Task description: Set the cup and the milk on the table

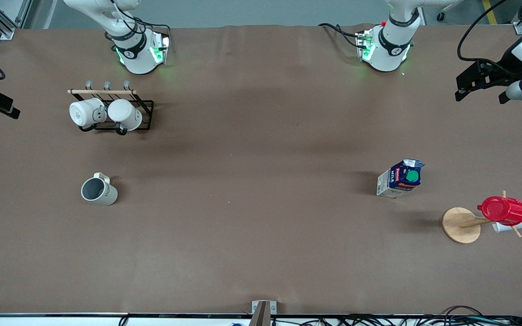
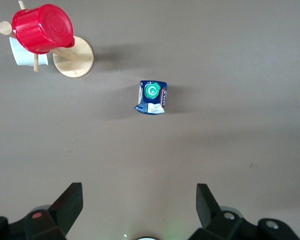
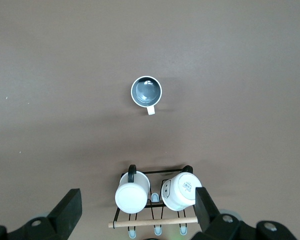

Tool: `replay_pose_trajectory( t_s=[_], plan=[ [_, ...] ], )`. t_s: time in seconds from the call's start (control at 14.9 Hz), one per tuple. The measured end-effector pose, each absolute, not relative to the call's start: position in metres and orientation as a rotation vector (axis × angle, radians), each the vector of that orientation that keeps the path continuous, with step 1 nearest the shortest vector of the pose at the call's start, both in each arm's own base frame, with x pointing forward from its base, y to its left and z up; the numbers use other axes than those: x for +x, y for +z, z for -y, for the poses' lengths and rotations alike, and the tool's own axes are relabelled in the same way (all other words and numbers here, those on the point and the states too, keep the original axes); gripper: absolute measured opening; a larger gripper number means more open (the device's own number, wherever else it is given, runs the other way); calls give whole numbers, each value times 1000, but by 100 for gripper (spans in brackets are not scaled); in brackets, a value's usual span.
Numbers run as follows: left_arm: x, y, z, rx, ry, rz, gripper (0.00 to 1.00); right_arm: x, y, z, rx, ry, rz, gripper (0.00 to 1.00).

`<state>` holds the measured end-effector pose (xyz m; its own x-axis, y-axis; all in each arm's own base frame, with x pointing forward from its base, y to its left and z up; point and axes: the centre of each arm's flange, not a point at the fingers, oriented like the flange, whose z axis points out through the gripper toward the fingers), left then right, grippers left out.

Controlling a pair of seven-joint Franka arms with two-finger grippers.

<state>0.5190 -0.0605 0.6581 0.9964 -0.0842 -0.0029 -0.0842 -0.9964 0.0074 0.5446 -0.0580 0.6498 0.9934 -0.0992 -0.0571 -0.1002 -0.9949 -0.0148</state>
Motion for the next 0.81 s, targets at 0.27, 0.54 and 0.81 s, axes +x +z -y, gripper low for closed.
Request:
replay_pose_trajectory(
  t_s=[0.27, 0.54, 0.81],
  plan=[
    [555, 598, 36, 3126, -60, 76, 100, 564, 624, 67, -3121, 89, -174, 100],
    [576, 507, 40, 3122, -30, 83, 100, 618, 530, 100, -3134, 80, 34, 100],
    [585, 450, 49, 3116, -59, 103, 100, 654, 413, 133, -3107, 125, 135, 100]
  ],
)
